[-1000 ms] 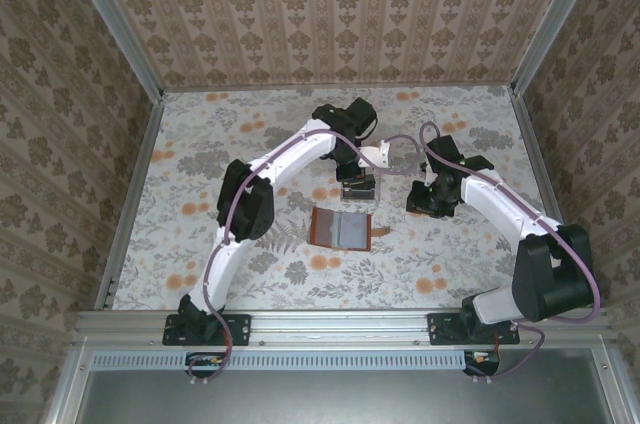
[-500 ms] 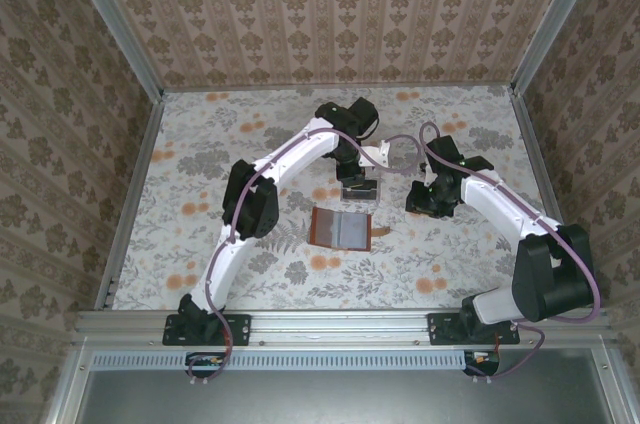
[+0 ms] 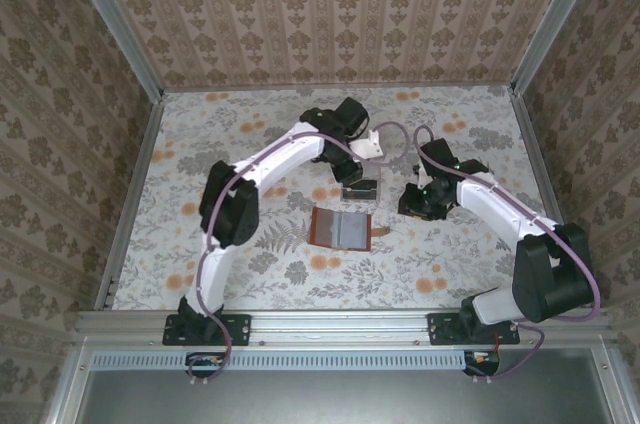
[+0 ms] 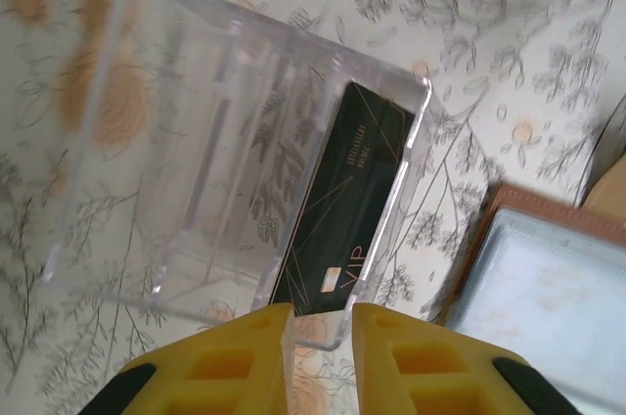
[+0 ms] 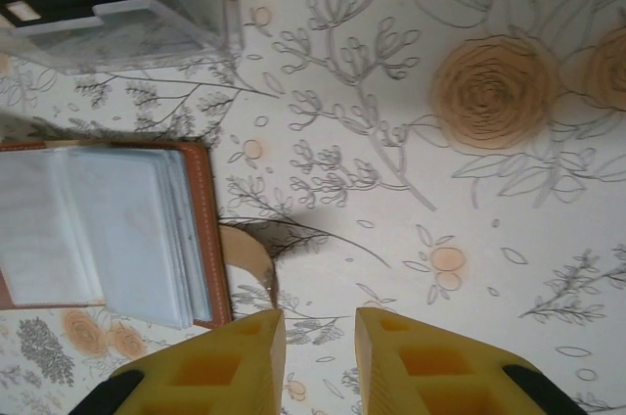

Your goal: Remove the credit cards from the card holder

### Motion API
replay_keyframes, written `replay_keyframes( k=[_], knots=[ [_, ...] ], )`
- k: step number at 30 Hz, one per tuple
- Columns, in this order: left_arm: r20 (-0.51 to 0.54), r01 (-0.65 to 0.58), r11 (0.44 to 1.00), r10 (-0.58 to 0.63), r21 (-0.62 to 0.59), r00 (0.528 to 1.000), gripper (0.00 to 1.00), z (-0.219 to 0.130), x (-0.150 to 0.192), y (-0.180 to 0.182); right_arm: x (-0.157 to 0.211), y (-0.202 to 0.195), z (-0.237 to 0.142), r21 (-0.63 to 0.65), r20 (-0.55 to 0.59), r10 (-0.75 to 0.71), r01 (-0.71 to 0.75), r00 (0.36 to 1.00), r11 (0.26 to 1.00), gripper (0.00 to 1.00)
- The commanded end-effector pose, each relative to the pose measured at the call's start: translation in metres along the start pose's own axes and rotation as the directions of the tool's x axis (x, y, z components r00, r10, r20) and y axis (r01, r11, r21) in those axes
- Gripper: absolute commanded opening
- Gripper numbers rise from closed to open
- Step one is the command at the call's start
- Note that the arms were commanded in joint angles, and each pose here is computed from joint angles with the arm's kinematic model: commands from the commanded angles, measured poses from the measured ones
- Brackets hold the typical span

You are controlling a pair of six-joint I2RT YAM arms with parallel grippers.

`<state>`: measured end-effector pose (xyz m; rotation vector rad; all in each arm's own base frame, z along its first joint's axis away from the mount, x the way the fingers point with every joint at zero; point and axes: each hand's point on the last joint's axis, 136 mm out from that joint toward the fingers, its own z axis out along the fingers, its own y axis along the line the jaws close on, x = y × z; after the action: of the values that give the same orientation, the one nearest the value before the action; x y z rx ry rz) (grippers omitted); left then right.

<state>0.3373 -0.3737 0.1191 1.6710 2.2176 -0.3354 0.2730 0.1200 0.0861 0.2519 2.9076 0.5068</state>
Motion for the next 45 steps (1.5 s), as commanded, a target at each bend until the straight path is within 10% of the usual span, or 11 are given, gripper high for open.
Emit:
replay_keyframes(
  k=[1, 8, 20, 45],
  knots=[
    [0.219, 0.256, 0.967, -0.249, -0.005, 0.943, 0.23, -0.036, -0.025, 0.014, 0.007, 0.014, 0.009, -0.039, -0.031, 0.003, -0.004, 1.0, 0.999, 0.26],
    [0.234, 0.56, 0.818, -0.574, 0.129, 0.785, 0.26, -0.041, -0.002, 0.009, 0.017, 0.038, 0.026, -0.073, -0.081, -0.032, 0.026, 0.996, 0.997, 0.26],
    [0.152, 0.677, 0.648, -0.752, 0.349, 0.641, 0.26, -0.018, 0.004, -0.042, 0.032, 0.048, 0.059, -0.072, -0.159, -0.051, 0.04, 0.986, 0.997, 0.26],
    [-0.099, 0.835, 0.476, -0.85, 0.275, 0.517, 0.28, 0.049, 0.035, -0.113, 0.041, 0.012, 0.081, 0.065, -0.175, -0.048, 0.06, 0.983, 0.996, 0.26]
  ],
)
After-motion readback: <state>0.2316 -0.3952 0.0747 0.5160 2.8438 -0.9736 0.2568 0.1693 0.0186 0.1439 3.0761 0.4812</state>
